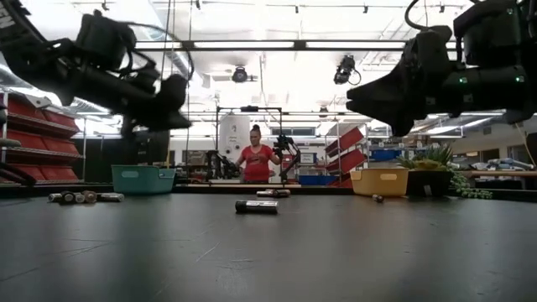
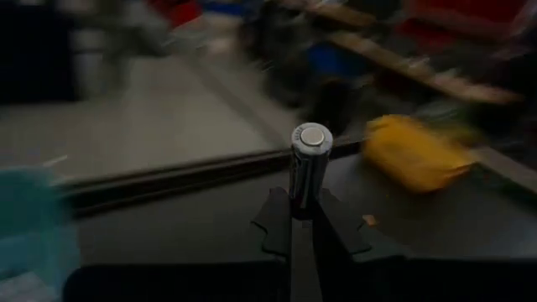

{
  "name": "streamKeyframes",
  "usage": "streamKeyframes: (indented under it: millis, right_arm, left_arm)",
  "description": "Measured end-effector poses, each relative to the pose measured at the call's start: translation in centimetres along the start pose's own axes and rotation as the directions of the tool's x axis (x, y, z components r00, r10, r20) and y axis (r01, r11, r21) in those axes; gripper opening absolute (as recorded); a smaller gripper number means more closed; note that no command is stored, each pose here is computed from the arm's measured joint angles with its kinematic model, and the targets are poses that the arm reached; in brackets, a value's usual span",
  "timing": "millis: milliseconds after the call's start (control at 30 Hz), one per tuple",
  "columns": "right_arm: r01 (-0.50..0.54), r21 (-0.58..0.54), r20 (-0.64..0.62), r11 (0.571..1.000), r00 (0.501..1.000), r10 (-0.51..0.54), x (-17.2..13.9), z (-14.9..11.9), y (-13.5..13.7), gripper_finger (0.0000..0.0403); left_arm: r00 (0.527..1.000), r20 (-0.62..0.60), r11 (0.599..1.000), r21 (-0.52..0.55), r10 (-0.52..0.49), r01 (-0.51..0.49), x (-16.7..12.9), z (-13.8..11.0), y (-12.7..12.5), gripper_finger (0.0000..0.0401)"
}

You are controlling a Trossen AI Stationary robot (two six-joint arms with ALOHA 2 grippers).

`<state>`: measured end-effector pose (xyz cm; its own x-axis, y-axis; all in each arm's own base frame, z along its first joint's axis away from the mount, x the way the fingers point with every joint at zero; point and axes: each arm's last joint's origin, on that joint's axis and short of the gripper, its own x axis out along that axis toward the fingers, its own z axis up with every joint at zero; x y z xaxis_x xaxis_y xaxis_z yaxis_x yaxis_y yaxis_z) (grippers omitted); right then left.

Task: Sort batteries
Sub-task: Put the silver battery into the blue bin, then put the black battery into the yellow bin

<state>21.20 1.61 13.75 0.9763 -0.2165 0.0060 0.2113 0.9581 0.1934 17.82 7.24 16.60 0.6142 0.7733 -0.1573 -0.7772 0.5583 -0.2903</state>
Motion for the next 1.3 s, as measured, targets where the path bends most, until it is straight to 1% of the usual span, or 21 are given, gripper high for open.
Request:
streamKeyframes:
  millis: [100,167,267,533,700,800,900,1133,1200,1300]
  right_arm:
    - [-0.012,-0.010,0.007,1.000,1.000,0.012,0.0,0.1,0.2,0.0165]
    - [-0.015,-0.009,0.012,1.000,1.000,0.015,0.0,0.1,0.3,0.0165]
    - [-0.019,-0.010,0.011,1.000,1.000,0.019,0.0,0.1,0.4,0.0164]
    - [-0.026,-0.007,0.009,1.000,1.000,0.026,-0.1,0.1,0.5,0.0162]
    - [-0.049,-0.012,0.005,0.999,0.999,0.049,-0.2,0.0,1.0,0.0162]
    - [-0.061,-0.028,0.003,0.998,0.998,0.061,-0.3,-0.1,1.2,0.0161]
    - [-0.063,-0.033,0.002,0.997,0.998,0.063,-0.3,-0.1,1.3,0.0160]
    - [-0.058,-0.044,0.003,0.997,0.998,0.058,-0.3,-0.1,1.2,0.0158]
    - [-0.057,-0.049,0.003,0.997,0.998,0.057,-0.3,-0.1,1.2,0.0158]
    - [-0.055,-0.052,0.004,0.997,0.998,0.055,-0.3,-0.1,1.2,0.0158]
  left_arm:
    - [0.990,-0.037,0.991,0.021,0.133,-0.132,0.1,0.0,1.6,0.0026]
    - [0.983,-0.046,0.984,0.023,0.175,-0.174,0.2,0.2,2.3,0.0026]
    - [0.975,-0.050,0.976,0.011,0.217,-0.216,0.5,0.3,3.0,0.0026]
    - [0.967,-0.101,0.968,-0.071,0.232,-0.240,1.3,0.8,5.3,0.0026]
    - [0.932,-0.168,0.943,-0.036,0.321,-0.331,1.3,0.3,6.7,0.0026]
    - [0.913,-0.205,0.932,-0.013,0.352,-0.362,1.2,0.0,7.1,0.0027]
    - [0.909,-0.214,0.930,-0.007,0.357,-0.367,1.1,-0.1,7.2,0.0047]
    - [0.913,-0.213,0.934,-0.008,0.348,-0.358,1.2,-0.1,7.2,0.0124]
    - [0.913,-0.213,0.934,-0.008,0.347,-0.357,1.2,-0.1,7.2,0.0136]
    - [0.920,-0.202,0.941,0.011,0.335,-0.339,1.2,0.0,7.0,0.0144]
